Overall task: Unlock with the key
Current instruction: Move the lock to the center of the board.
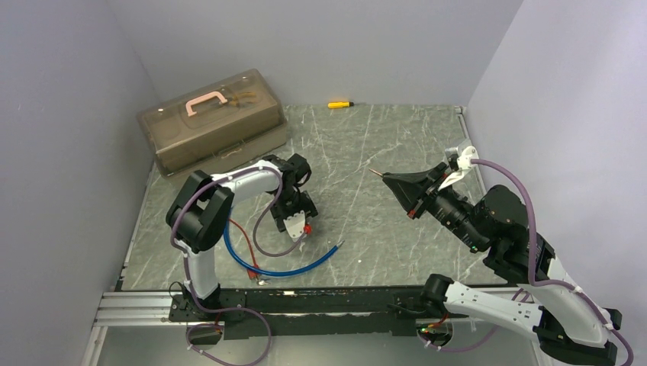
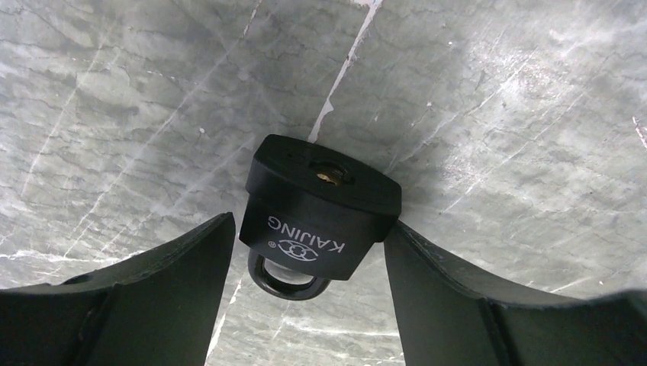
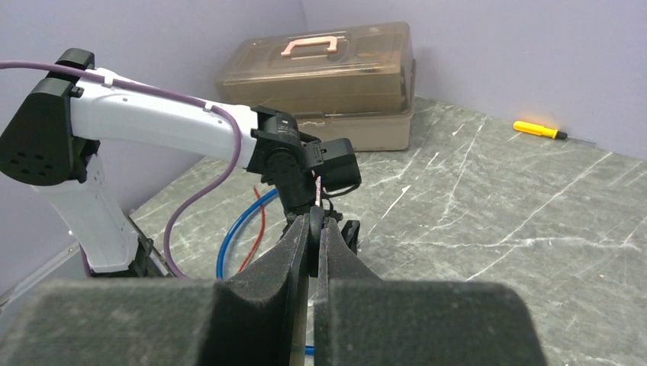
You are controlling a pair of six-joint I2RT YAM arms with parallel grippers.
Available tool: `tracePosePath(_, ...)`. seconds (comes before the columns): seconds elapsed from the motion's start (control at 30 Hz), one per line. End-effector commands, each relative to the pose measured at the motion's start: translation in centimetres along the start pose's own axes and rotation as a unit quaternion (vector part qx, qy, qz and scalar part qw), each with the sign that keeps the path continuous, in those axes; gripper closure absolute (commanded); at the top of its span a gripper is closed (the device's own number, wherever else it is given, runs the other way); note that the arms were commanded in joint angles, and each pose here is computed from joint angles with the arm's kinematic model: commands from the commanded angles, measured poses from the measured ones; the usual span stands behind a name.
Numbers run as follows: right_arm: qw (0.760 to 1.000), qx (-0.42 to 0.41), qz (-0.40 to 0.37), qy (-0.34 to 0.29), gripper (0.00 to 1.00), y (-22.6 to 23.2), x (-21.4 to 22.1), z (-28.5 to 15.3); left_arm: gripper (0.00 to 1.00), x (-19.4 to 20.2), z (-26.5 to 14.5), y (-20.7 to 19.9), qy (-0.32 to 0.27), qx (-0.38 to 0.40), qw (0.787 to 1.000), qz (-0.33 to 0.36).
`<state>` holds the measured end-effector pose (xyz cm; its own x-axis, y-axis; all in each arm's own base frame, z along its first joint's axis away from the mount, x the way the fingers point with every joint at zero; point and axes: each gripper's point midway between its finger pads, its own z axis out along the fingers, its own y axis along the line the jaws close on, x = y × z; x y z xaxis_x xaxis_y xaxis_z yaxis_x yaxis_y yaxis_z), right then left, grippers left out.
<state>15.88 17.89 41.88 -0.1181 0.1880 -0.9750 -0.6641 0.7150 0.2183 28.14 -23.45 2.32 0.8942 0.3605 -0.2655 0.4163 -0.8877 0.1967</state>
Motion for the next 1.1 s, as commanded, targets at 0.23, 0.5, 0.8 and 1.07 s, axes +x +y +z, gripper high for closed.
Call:
tracePosePath(0.23,1.0,0.012,-0.002,-0.015,1.0,-0.5,-1.3,-0.7,0.47,-0.8,1.3,0.9,-0.009,0.021,0.986,0.164)
tracePosePath(0.5,1.0,0.011,0.0,-0.018,1.0,-0.4,-1.8,-0.9,0.74,-4.2,1.3,-0.3,-0.033,0.035,0.988,0.146)
tracePosePath(0.8,1.0,0.007,0.003,-0.012,1.0,-0.2,-1.7,-0.8,1.0,-8.8,-0.3,-4.3,-0.062,0.035,0.997,0.04)
tracePosePath(1.07,1.0,0.009,0.008,-0.01,1.0,-0.2,-1.6,-0.8,0.33,-7.7,1.2,-5.0,-0.049,0.065,0.996,0.034)
